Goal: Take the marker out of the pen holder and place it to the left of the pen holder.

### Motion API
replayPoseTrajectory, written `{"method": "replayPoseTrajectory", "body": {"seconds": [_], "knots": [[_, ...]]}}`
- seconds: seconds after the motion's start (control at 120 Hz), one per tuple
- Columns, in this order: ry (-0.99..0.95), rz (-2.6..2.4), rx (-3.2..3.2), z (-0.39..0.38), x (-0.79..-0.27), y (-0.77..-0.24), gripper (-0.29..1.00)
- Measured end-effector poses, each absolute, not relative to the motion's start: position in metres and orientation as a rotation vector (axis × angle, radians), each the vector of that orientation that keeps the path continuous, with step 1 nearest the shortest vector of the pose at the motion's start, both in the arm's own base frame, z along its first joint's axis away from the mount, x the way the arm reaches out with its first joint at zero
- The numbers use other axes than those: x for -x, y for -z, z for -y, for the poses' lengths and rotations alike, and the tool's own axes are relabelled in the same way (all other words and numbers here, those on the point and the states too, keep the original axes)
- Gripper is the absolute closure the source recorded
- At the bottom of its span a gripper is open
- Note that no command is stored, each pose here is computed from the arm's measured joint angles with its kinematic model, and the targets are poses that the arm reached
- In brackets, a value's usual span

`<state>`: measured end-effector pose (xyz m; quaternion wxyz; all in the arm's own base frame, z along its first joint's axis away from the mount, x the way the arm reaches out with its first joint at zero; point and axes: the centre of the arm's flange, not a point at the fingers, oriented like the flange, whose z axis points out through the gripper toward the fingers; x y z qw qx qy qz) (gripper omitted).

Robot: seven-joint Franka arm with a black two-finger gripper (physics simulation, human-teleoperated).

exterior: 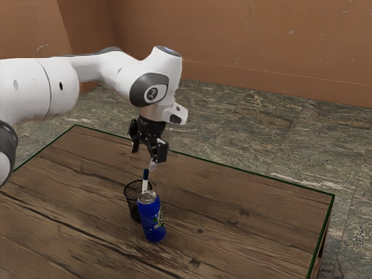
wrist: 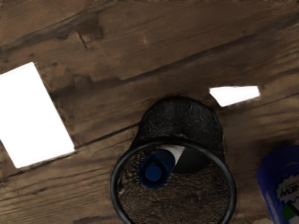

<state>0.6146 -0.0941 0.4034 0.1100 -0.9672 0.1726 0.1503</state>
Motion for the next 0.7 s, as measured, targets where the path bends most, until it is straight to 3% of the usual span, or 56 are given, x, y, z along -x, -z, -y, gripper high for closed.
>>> {"method": "replayPoseTrajectory", "body": {"seconds": [0.55,0.7], "knots": [[-0.495,0.020,3.043,0.055,-0.624,-0.349,0.01],[-0.491,0.070,3.039,0.054,-0.626,-0.343,0.14]]}}
